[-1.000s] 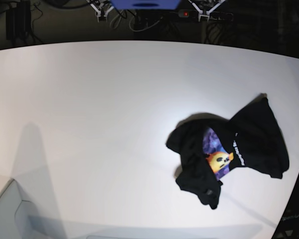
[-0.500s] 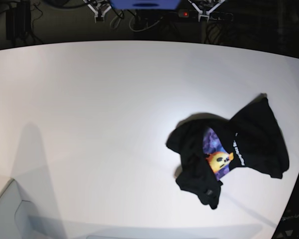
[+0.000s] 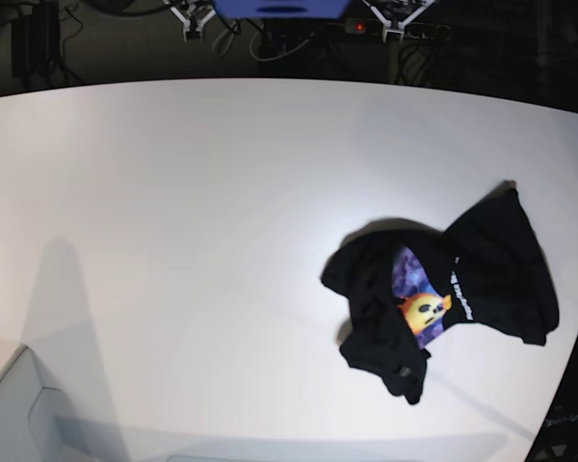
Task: Layout the t-shirt on the table in an organized manner, then fold the t-shirt properly
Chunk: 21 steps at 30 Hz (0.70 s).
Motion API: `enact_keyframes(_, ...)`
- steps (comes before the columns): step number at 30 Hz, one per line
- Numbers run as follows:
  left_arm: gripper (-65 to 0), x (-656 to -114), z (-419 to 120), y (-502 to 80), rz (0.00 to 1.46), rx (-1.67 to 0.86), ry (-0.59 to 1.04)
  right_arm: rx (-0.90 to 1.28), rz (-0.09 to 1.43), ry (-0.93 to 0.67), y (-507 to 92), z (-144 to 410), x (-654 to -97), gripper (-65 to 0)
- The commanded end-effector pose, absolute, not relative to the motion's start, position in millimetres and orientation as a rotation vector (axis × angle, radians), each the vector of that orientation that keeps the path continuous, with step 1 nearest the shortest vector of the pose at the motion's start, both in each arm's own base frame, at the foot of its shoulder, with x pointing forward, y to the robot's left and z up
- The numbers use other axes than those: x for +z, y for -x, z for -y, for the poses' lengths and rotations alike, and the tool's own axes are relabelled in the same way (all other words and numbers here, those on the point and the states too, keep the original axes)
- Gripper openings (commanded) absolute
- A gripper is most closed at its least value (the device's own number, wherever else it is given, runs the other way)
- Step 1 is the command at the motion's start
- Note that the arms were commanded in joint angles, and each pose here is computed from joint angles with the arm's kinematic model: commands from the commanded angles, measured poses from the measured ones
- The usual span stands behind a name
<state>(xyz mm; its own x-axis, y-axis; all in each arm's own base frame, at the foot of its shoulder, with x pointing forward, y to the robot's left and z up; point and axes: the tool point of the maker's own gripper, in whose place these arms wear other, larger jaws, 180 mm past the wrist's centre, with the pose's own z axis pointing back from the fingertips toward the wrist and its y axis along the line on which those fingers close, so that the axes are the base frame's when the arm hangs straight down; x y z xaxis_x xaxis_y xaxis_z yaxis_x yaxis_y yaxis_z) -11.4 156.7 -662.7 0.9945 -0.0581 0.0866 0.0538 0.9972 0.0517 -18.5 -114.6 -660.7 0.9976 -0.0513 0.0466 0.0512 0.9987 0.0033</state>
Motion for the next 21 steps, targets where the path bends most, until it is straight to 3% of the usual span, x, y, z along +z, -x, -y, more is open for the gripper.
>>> enact_keyframes(1, -64.8, -662, -157, 12, 0.091, -0.057, -0.054, -0.056, 0.048, -0.016, 20, 111, -660, -65.0)
enact_keyframes(12, -64.9, -653, -186, 47, 0.091, -0.064, -0.087, -0.038, 0.092, 0.042, 50, 148, -645, -65.0)
enact_keyframes(21, -64.9, -597, -201, 35, 0.328, -0.146, -0.089, 0.024, 0.270, 0.097, 51, 183, -587, -65.0)
